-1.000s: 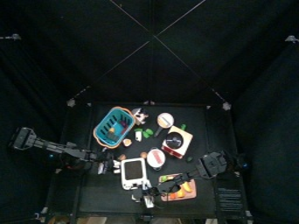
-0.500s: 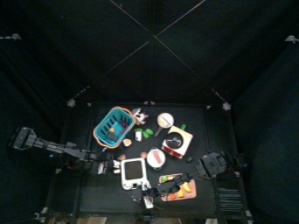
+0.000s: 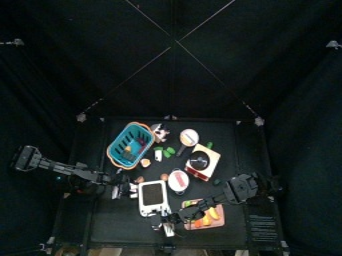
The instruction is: Grab apple half
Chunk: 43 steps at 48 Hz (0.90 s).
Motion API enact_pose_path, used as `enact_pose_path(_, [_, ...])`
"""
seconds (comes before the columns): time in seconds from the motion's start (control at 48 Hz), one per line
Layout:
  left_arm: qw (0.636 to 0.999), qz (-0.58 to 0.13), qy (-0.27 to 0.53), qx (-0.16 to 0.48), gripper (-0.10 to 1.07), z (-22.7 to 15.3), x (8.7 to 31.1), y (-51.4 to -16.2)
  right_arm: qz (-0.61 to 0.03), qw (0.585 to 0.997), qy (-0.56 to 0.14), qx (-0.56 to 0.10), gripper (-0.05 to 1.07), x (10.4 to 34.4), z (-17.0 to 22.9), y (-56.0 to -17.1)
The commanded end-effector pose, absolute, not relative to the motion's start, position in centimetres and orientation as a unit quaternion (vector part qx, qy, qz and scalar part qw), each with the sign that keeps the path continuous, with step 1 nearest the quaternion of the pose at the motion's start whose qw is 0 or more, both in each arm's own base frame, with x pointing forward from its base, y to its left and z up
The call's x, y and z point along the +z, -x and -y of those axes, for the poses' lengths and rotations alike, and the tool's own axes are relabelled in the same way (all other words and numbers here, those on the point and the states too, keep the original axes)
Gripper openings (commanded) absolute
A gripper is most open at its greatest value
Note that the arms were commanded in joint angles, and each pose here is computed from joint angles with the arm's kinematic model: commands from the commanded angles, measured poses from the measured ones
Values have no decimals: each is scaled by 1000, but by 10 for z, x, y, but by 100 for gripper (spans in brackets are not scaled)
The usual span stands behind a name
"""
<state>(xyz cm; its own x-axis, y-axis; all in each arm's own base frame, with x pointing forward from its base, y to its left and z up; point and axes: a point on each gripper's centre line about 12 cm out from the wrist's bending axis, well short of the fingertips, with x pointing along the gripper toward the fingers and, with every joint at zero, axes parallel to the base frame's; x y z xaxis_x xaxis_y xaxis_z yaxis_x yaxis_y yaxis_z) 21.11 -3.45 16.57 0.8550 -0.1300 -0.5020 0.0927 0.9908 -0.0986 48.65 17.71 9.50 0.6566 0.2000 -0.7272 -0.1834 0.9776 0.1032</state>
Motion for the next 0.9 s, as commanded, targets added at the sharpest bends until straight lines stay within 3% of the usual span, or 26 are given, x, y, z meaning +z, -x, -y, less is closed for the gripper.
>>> enact_pose_path(0.0, [965, -254, 37, -59, 86, 35, 171, -215, -378, 920, -18, 105, 85, 115, -174, -494])
enact_pose_path(0.229, [965, -253, 37, -59, 86, 35, 171, -214, -380, 919, -17, 105, 74, 117, -175, -492])
enact_pose_path(0.875, [965, -254, 37, -59, 86, 35, 171, -215, -361, 927, -21, 99, 72, 165, -159, -471])
